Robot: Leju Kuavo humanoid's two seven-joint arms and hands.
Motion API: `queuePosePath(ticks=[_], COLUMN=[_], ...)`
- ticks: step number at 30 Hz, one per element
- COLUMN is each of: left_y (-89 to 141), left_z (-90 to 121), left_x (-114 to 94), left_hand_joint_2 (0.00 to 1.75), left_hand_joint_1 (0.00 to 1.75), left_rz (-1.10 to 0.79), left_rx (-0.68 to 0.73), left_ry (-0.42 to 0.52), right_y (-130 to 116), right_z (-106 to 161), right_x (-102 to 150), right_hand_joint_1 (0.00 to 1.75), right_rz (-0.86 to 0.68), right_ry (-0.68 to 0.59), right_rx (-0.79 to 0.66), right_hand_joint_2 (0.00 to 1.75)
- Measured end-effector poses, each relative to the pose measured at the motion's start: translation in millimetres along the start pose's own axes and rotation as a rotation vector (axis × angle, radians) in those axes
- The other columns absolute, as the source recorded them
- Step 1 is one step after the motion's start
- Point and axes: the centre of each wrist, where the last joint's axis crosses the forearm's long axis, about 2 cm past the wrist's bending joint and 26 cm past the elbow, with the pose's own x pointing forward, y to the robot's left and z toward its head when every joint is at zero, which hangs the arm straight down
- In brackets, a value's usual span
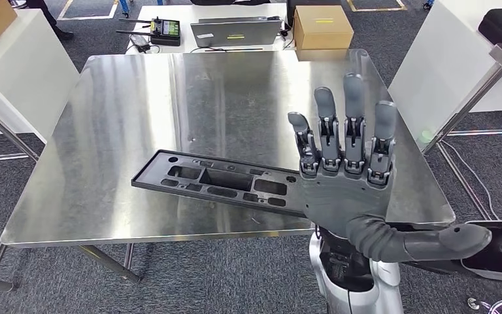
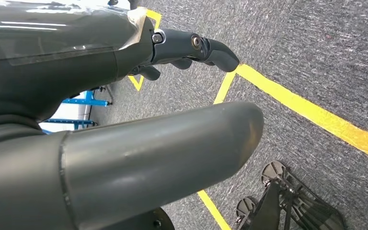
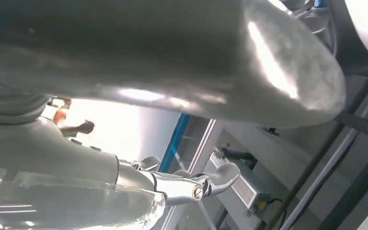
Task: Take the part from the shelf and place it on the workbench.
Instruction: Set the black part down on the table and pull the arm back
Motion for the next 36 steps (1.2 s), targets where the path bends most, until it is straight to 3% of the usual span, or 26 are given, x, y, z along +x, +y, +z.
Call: queuePosePath(ticks=[11, 36], left_y=[-2.1, -0.5], left_z=[1.2, 9.3], left_x=[2.3, 25.4], left_hand_joint_2=[0.0, 0.0], left_hand_joint_1=[0.0, 0.0], left_rz=[-0.043, -0.081], left_rx=[-0.028, -0.052], left_ry=[-0.009, -0.063], right_y=[0.6, -0.4], right_z=[38.5, 44.8], right_x=[7.0, 10.9], right_hand_joint_1=[0.0, 0.0], right_rz=[0.066, 0.097], right_ry=[0.024, 0.034], right_rx=[-0.03, -0.039], right_hand_joint_2=[0.0, 0.0])
